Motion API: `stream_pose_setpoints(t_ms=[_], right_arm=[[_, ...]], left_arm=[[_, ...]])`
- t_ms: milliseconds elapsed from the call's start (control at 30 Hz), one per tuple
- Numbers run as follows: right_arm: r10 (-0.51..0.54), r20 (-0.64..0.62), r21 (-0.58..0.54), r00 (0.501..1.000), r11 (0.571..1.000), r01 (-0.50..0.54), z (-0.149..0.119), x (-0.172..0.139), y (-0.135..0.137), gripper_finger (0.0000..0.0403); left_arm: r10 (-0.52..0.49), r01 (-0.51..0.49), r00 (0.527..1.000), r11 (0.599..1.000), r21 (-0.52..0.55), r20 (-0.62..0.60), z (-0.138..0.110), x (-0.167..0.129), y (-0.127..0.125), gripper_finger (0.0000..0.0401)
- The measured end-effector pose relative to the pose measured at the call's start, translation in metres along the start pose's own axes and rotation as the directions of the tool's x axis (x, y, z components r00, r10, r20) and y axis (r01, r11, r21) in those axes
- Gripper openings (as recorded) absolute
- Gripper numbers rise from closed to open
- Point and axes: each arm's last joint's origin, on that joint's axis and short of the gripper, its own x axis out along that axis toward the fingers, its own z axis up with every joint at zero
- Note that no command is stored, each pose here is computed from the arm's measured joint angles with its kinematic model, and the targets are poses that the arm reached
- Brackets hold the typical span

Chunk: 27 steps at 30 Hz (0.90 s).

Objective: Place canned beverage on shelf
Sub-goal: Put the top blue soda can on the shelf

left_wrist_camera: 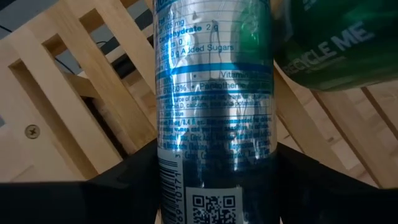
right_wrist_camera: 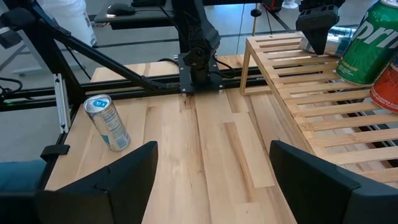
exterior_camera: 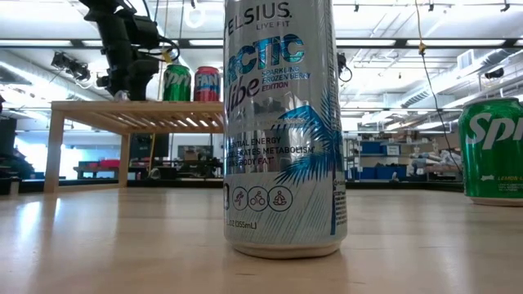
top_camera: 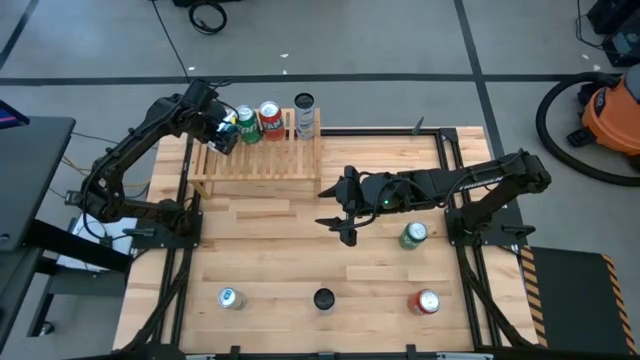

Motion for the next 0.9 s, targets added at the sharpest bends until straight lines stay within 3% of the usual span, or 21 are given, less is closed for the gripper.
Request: stream_pose_setpoints(t_ms=[333,667,900], right_arm=[[0.000,0.000,0.000,1.000,1.000,0.000,0.000,0.000,0.000,0.0318],[0.000,0.000,0.000,1.000,1.000,0.000,0.000,0.000,0.000,0.0318],[0.000,0.000,0.000,1.000,1.000,0.000,0.000,0.000,0.000,0.0318]], left_arm=[[0.004,-0.003,1.000,1.000,0.011,-0.012,-0.005,-0.006,0.000,0.0242],[0.033,-0.033,0.999,0.999,-0.004,0.018,-0.006,-0.043,0.000,0.0241],[0.014,-0.014,1.000,1.000,0.020,-0.014,-0.014,-0.049,-0.002,0.0241]])
